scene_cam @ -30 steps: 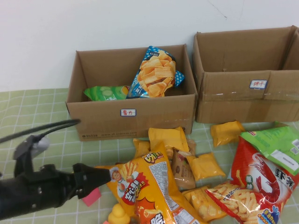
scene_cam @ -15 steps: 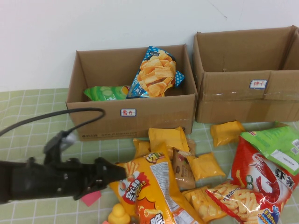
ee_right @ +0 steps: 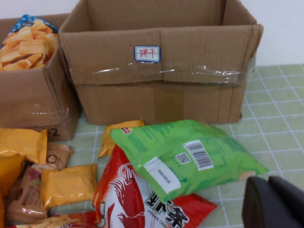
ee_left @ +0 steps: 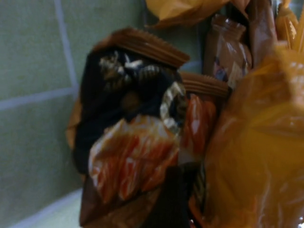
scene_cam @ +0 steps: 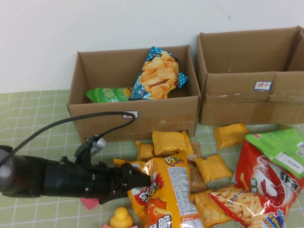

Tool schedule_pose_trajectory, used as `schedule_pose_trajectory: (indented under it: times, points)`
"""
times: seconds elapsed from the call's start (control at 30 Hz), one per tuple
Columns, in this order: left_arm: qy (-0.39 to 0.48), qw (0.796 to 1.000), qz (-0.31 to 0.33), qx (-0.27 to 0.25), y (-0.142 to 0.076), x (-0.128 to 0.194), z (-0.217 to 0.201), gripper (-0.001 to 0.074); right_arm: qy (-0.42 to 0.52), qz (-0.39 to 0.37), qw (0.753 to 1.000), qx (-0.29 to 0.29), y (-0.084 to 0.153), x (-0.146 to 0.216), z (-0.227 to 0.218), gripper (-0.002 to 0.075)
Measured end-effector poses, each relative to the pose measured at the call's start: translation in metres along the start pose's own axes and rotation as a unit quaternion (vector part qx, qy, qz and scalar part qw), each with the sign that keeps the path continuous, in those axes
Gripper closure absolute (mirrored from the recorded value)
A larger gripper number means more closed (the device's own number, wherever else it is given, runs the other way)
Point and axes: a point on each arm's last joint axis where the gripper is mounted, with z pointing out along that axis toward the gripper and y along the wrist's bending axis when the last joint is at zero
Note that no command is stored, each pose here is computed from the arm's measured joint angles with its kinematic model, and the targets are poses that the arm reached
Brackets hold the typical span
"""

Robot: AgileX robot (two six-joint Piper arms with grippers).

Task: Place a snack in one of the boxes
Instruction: Pick up the potato chip, then place the potato chip in the potato chip box

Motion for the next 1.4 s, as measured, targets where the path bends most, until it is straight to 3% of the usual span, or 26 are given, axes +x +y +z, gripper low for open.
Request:
schedule_pose_trajectory:
  times: [0.13, 0.37, 0.43, 0.87, 1.13, 1.4]
  points:
    - [0.009, 1.000, -0.002, 0.015, -0.001, 0.001, 0.002, 0.0219, -0.001, 0.000, 1.000, 0.000, 0.000, 0.000, 0.000, 0.0728]
    - [0.019, 0.999, -0.002, 0.044, -0.007, 0.003, 0.002, 0.0566, -0.002, 0.001, 1.000, 0.000, 0.000, 0.000, 0.000, 0.0728]
    - [0.022, 0.998, -0.001, 0.055, -0.009, 0.004, 0.002, 0.0631, -0.002, 0.003, 1.000, 0.000, 0.000, 0.000, 0.000, 0.0728]
    - [0.051, 0.983, 0.007, 0.177, -0.039, -0.009, -0.002, 0.0701, -0.002, 0.002, 1.000, 0.001, -0.001, 0.008, 0.004, 0.0728]
    - [0.039, 0.980, 0.007, 0.197, -0.059, -0.035, -0.006, 0.0704, -0.005, 0.002, 1.000, 0.002, -0.001, 0.008, 0.004, 0.0728]
    - [-0.006, 0.967, 0.080, 0.241, -0.114, -0.088, -0.027, 0.0706, -0.005, 0.002, 1.000, 0.002, -0.001, 0.008, 0.004, 0.0728]
